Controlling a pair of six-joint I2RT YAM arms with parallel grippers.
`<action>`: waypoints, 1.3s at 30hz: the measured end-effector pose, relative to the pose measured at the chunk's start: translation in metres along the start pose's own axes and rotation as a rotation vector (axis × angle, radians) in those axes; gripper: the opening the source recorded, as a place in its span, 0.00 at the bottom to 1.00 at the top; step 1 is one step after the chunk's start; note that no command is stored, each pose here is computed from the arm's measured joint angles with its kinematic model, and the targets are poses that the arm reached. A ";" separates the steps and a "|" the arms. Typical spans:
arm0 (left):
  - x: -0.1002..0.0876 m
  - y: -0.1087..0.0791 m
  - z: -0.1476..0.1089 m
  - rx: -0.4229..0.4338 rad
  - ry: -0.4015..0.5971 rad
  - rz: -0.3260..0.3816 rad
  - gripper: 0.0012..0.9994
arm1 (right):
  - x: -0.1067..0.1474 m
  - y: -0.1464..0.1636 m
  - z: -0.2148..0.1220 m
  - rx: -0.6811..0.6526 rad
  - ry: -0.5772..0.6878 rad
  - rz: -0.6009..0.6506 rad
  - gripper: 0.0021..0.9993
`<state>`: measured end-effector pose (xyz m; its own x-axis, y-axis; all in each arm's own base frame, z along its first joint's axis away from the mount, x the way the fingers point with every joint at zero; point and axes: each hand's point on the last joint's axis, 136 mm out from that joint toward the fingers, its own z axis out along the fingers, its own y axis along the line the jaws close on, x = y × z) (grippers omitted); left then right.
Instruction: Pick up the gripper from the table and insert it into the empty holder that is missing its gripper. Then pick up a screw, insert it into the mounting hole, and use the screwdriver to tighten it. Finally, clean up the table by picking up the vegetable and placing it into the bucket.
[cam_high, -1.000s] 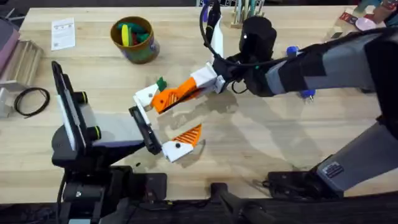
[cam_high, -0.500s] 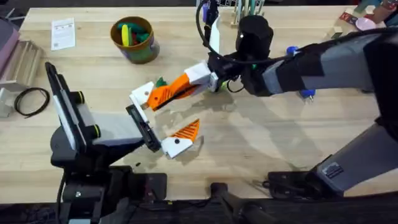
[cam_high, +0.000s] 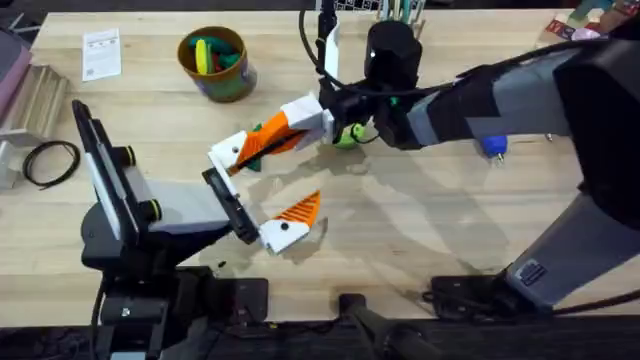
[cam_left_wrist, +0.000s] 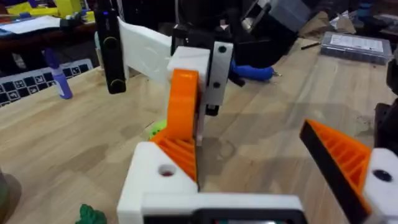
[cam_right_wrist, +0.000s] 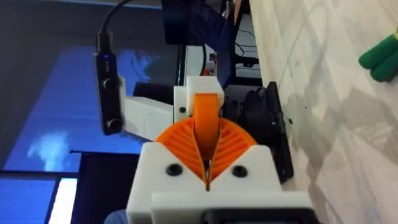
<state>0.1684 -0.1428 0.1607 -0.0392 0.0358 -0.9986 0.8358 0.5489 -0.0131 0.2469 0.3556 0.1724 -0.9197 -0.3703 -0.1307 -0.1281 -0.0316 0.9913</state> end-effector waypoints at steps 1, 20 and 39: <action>0.000 0.000 0.000 0.000 0.000 0.000 0.99 | 0.000 0.000 0.000 0.000 0.001 0.002 0.01; 0.000 -0.006 0.000 0.035 0.000 -0.002 0.99 | -0.003 0.000 0.005 0.005 -0.020 0.006 0.51; 0.000 -0.012 0.000 0.065 0.000 -0.005 0.99 | -0.023 0.006 -0.052 0.131 -0.204 0.068 0.85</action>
<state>0.1587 -0.1493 0.1605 -0.0437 0.0328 -0.9985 0.8696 0.4933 -0.0219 0.2867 0.3152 0.1827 -0.9820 -0.1723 -0.0774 -0.0977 0.1125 0.9888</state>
